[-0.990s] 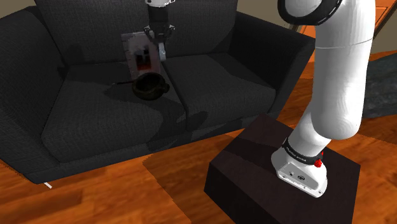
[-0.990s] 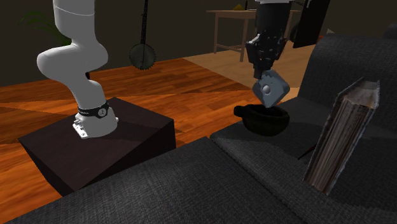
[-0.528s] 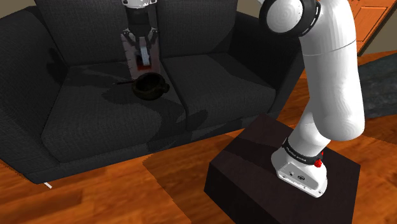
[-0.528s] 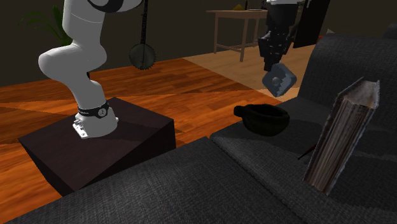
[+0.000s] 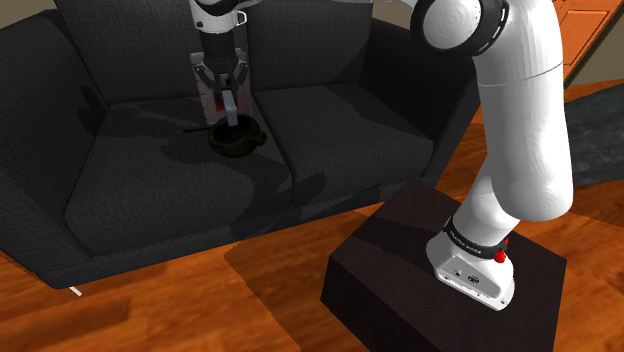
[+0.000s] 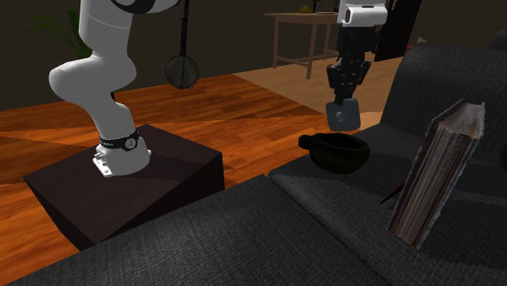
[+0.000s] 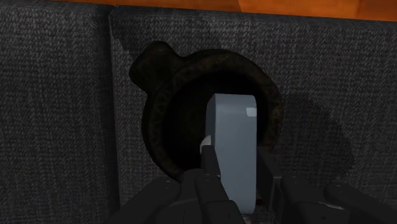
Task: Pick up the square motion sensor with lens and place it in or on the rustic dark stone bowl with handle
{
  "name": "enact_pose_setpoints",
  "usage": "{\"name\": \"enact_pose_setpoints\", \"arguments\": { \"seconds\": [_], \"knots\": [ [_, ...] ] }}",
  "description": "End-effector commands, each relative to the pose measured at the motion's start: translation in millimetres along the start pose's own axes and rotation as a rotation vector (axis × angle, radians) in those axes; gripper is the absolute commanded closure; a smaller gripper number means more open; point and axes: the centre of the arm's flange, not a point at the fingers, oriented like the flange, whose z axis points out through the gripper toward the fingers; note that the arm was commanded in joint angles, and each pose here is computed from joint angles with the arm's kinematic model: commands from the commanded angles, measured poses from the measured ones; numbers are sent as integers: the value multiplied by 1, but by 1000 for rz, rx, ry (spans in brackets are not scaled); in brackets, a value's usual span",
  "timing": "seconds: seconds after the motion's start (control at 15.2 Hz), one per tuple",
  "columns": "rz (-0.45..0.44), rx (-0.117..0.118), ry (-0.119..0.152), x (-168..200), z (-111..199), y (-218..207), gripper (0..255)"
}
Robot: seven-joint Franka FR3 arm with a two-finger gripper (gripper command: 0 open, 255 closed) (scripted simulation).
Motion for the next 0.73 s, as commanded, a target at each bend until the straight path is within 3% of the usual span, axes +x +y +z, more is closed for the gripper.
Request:
{"name": "enact_pose_setpoints", "arguments": {
  "seconds": [0.0,0.4,0.66],
  "knots": [
    [0,0,0,0,11,-1,255],
    [0,0,0,-1,43,-1,255],
    [0,0,0,-1,43,-1,255]
  ]
}}
